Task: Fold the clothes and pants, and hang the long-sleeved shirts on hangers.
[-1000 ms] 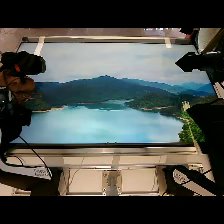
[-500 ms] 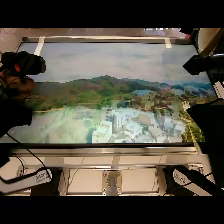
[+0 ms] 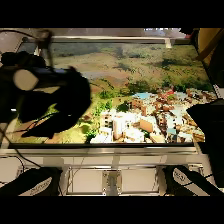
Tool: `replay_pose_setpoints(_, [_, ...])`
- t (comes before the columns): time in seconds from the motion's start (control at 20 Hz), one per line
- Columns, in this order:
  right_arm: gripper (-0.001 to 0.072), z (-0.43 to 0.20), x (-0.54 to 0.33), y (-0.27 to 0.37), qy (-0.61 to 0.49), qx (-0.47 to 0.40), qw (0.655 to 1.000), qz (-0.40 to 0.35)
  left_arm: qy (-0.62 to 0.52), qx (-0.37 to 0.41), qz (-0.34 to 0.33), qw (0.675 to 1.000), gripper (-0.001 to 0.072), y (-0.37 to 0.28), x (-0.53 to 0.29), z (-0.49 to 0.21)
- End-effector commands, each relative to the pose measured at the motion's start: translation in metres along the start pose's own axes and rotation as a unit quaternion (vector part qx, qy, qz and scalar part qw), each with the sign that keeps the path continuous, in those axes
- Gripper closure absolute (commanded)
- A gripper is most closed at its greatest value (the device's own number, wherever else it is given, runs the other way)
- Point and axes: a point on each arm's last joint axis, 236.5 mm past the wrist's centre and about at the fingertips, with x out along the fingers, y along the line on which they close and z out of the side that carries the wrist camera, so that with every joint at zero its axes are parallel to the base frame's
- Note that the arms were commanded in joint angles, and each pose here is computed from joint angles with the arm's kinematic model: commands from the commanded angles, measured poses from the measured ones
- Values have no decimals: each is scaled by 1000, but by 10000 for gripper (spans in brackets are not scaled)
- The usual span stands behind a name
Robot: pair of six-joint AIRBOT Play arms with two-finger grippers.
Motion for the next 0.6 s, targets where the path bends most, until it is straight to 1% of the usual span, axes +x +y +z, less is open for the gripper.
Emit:
replay_pose_setpoints(0.0, [163,-4,-1,-16,0,21,1000,-13,92,76,-102,988,699,-121,67,-74])
replay_pose_setpoints(0.05, [163,0,-1,-15,-8,21,1000,-10,112,88,-110,984,698,-136,87,-94])
replay_pose_setpoints(0.1, [163,4,0,-13,-16,21,1000,-6,120,95,-114,982,599,-147,103,-106])
replay_pose_setpoints(0.15, [163,6,1,-9,-18,21,1000,3,113,94,-115,982,368,-149,112,-106])
replay_pose_setpoints(0.2, [163,7,3,-7,-19,20,1000,8,98,93,-108,985,202,-142,113,-96])
replay_pose_setpoints(0.25, [163,9,4,-3,-20,20,999,16,80,89,-95,988,170,-127,107,-77])
replay_pose_setpoints(0.3, [163,13,7,5,-25,20,999,35,57,84,-77,992,170,-106,98,-56])
replay_pose_setpoints(0.35, [163,21,11,21,-35,20,997,71,36,73,-51,995,170,-78,83,-36])
replay_pose_setpoints(0.4, [163,30,15,46,-48,22,991,122,24,58,-21,998,170,-46,67,-21])
replay_pose_setpoints(0.5, [163,49,31,104,-72,15,970,234,22,17,65,998,170,31,31,-7])
replay_pose_setpoints(0.55, [163,56,46,125,-75,19,962,261,38,-11,113,993,171,72,10,-11])
